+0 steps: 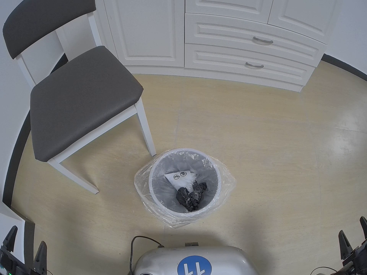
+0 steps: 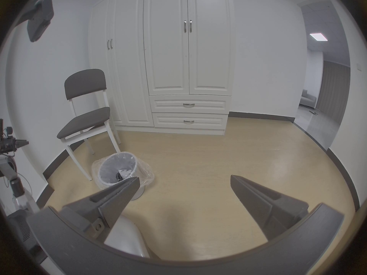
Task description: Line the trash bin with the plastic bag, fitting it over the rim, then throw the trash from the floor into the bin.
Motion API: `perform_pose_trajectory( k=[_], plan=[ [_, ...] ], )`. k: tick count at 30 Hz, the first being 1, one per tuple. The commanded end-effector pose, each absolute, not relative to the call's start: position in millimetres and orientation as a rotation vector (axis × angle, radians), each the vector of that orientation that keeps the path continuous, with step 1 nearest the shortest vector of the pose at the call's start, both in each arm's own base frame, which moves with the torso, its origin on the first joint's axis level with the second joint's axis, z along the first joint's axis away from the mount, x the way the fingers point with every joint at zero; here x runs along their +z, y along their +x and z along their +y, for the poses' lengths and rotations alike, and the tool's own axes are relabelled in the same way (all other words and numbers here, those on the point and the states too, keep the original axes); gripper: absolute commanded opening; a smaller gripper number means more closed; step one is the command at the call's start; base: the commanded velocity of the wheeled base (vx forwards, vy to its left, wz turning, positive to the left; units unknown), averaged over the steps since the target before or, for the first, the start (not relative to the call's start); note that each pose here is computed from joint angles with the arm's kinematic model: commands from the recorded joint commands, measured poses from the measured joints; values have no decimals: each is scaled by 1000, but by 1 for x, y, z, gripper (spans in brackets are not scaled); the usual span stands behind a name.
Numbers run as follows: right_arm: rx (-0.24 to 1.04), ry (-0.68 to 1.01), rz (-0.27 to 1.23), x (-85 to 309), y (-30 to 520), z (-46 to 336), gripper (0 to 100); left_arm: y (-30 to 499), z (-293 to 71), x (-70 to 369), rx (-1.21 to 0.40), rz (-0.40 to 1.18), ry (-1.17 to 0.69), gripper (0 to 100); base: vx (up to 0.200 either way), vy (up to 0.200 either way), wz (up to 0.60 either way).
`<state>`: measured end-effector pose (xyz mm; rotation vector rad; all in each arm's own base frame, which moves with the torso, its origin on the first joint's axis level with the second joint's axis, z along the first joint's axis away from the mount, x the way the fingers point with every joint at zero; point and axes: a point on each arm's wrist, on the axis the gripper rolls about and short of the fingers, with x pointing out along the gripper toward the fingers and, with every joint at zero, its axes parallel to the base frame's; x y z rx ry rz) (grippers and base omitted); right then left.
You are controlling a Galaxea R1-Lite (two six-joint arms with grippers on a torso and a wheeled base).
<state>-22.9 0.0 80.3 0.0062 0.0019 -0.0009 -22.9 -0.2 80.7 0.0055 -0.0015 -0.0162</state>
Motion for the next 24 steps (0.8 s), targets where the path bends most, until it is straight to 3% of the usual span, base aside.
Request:
perform_pose_trajectory(
  k=[1, 24],
  plan=[
    [0, 18, 3, 75, -23, 0, 100, -23, 0, 76, -18, 0, 6, 100, 0, 0, 0],
    [-5, 15, 1, 75, -23, 0, 100, -23, 0, 76, -18, 0, 6, 100, 0, 0, 0]
  ],
)
